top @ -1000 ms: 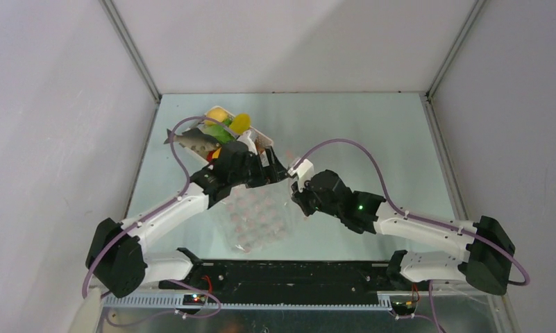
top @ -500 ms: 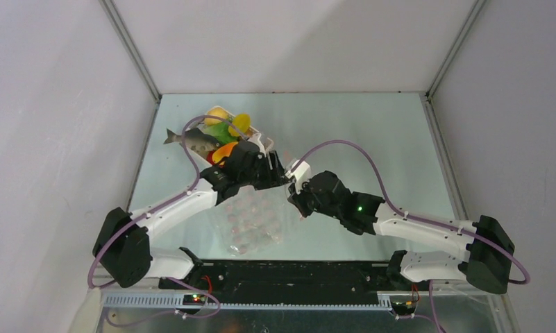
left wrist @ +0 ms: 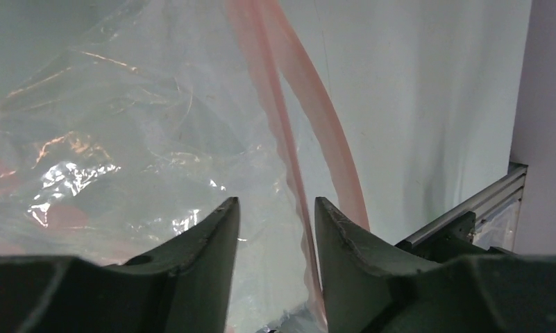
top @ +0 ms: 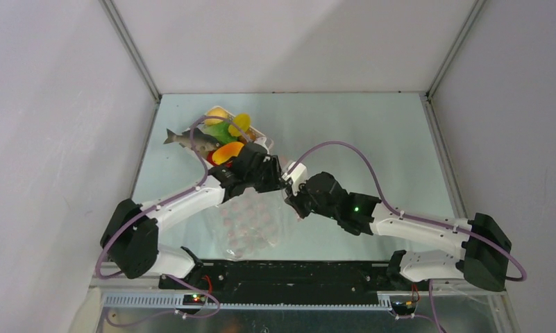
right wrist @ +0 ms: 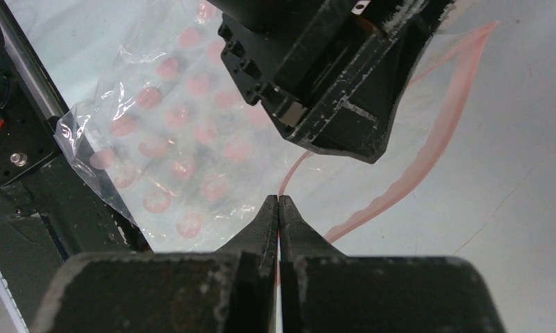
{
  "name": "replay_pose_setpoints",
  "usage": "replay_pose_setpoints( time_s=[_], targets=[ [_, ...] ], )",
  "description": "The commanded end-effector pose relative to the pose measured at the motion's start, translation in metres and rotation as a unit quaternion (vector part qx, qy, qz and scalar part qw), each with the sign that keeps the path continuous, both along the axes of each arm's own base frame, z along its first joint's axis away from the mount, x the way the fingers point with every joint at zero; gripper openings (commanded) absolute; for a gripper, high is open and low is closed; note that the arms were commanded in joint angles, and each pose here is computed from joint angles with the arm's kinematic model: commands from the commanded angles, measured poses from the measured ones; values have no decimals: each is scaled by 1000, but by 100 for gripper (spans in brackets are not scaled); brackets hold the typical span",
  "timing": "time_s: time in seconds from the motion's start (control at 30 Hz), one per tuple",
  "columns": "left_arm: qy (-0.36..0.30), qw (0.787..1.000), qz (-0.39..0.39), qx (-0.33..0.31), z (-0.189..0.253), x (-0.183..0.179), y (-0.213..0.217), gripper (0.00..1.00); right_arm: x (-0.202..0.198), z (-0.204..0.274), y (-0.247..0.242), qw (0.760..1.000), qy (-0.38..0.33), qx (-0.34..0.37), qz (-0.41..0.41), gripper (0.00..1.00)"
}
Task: Place the food in the zip-top bag and seal the zipper
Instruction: Open the zipper of the food storage bag.
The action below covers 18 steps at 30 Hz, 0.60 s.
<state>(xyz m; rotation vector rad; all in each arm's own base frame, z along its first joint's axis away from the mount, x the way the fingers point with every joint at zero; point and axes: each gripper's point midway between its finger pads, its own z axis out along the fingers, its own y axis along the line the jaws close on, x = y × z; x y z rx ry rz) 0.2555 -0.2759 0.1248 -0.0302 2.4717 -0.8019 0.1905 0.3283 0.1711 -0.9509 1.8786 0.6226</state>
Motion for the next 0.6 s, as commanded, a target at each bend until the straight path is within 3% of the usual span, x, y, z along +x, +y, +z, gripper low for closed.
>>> replay_pose_setpoints(
  time_s=[0.0, 0.1, 0.13, 0.17, 0.23, 0.27, 0.43, 0.47, 0.53, 0.57],
  targets=[
    [-20, 1000, -21, 0, 15, 6, -13, 43, 1, 9, 10, 1000, -17, 18, 8, 0],
    [-20, 999, -29, 11, 12, 4, -16, 22, 0, 8, 11, 1000, -16, 16, 9, 0],
    [-21, 999, -30, 12, 13, 4, -16, 7, 1, 7, 11, 1000, -16, 16, 8, 0],
    [-24, 999, -32, 12, 14, 3, -17, 4, 2, 8, 11, 1000, -16, 18, 2, 0],
    [-35, 999, -38, 17, 17, 2, -17, 0, 6, 11, 6, 1000, -13, 20, -20, 20],
    [-42, 998, -41, 18, 21, 1, -18, 0, 7, 14, 5, 999, -9, 27, -31, 35],
    [-94, 993, -66, 36, 43, -3, -14, 0, 28, 50, -25, 988, -34, 71, -136, 74],
    [-105, 991, -73, 33, 51, -6, -15, 0, 34, 56, -34, 982, -41, 78, -168, 87],
    [-133, 987, -79, 40, 64, -5, -12, 0, 43, 70, -52, 970, -56, 95, -216, 98],
    [-144, 986, -79, 36, 74, -4, -13, 0, 45, 78, -58, 966, -60, 106, -228, 99]
  ],
)
